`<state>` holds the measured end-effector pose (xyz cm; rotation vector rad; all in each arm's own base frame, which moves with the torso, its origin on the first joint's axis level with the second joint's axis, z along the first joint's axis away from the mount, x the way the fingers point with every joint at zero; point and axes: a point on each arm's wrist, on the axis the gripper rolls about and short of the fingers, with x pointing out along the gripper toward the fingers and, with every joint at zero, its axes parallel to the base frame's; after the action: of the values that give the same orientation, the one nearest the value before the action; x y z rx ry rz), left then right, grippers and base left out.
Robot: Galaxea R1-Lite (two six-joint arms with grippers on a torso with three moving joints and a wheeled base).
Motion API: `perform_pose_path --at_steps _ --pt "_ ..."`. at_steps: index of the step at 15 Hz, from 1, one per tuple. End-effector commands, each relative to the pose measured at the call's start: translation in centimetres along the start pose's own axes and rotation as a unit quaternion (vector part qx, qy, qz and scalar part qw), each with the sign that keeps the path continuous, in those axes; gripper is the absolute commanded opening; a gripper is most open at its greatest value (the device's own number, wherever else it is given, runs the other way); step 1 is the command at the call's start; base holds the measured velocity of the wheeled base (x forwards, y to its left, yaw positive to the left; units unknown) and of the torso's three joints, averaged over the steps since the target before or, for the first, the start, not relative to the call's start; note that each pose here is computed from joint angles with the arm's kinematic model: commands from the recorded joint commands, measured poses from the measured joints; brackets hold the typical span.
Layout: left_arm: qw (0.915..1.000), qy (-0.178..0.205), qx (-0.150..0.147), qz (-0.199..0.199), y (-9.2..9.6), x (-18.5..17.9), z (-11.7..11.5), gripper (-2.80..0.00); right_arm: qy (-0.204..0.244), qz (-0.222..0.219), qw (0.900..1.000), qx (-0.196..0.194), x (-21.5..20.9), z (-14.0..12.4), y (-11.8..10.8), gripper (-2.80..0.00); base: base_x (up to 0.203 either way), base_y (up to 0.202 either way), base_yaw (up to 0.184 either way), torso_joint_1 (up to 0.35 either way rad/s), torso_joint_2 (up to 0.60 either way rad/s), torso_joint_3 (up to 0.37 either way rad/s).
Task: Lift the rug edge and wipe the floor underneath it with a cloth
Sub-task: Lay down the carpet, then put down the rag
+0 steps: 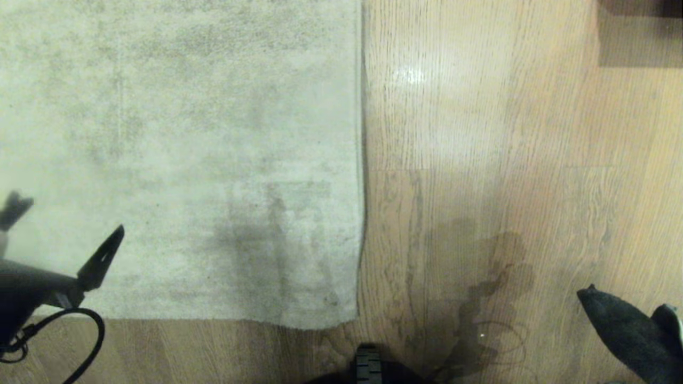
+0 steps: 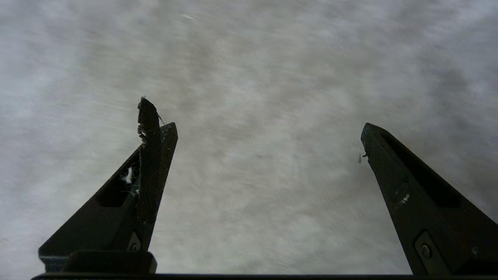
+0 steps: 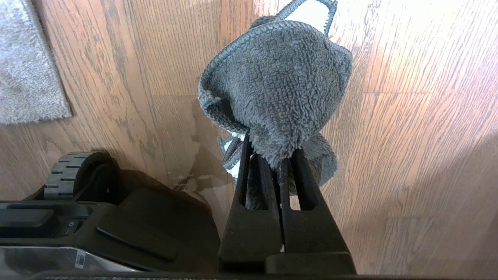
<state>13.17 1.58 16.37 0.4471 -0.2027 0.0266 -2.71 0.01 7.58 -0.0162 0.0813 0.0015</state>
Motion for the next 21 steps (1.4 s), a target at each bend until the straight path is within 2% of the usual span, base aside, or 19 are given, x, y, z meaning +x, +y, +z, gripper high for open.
perform_pose_path --at_steps 1,2,3,4,7,10,12,15,18,21 --pt "0.9988 0.016 -0.012 -0.044 -1.1 0.0 -0.2 0.00 0.002 0.000 1.000 0.000 0.0 0.0 0.0 -2.80 0.000 0.000 0.000 0.000 0.00 0.000" --pt "0.9973 0.036 -0.017 -0.061 -1.5 -0.1 -0.6 0.00 0.001 0.000 1.000 0.000 0.0 0.0 0.0 -2.80 0.000 0.000 0.000 0.000 0.00 0.000" --pt "0.9951 0.054 -0.021 -0.081 -2.0 -0.2 -0.9 -0.36 0.001 0.000 1.000 0.000 0.0 0.0 0.0 -2.80 0.000 0.000 0.000 0.000 0.00 0.000" --pt "0.9924 0.071 -0.025 -0.097 -2.3 -0.3 -1.2 -2.80 0.001 0.000 1.000 0.000 0.0 0.0 0.0 -2.80 0.000 0.000 0.000 0.000 0.00 0.000" --pt "0.9792 0.120 -0.034 -0.160 -3.8 -0.8 -2.1 -2.80 0.001 0.000 1.000 0.000 0.0 0.0 0.0 -2.80 0.000 0.000 0.000 0.000 0.00 0.000" --pt "0.9585 0.158 -0.034 -0.235 -5.6 -1.0 -2.5 -2.80 0.000 0.000 1.000 0.000 0.0 0.0 0.0 -2.80 0.000 0.000 0.000 0.000 0.00 0.000" --pt "0.9357 0.197 -0.027 -0.291 -7.1 -0.5 -2.8 -2.80 0.001 0.000 1.000 0.000 0.0 0.0 0.0 -2.80 0.000 0.000 0.000 0.000 0.00 0.000" --pt "0.9055 0.237 -0.005 -0.352 -9.0 0.5 -3.3 -2.80 0.001 0.000 1.000 0.000 0.0 0.0 0.0 -2.80 0.000 0.000 0.000 0.000 0.00 0.000" --pt "0.8754 0.267 0.021 -0.403 -11.3 1.7 -4.6 -2.80 0.001 0.000 1.000 0.000 0.0 0.0 0.0 -2.80 0.000 0.000 0.000 0.000 0.00 0.000" --pt "0.8495 0.281 0.055 -0.443 -13.9 3.4 -5.8 -2.80 0.001 0.000 1.000 0.000 0.0 0.0 0.0 -2.80 0.000 0.000 0.000 0.000 0.00 0.000"
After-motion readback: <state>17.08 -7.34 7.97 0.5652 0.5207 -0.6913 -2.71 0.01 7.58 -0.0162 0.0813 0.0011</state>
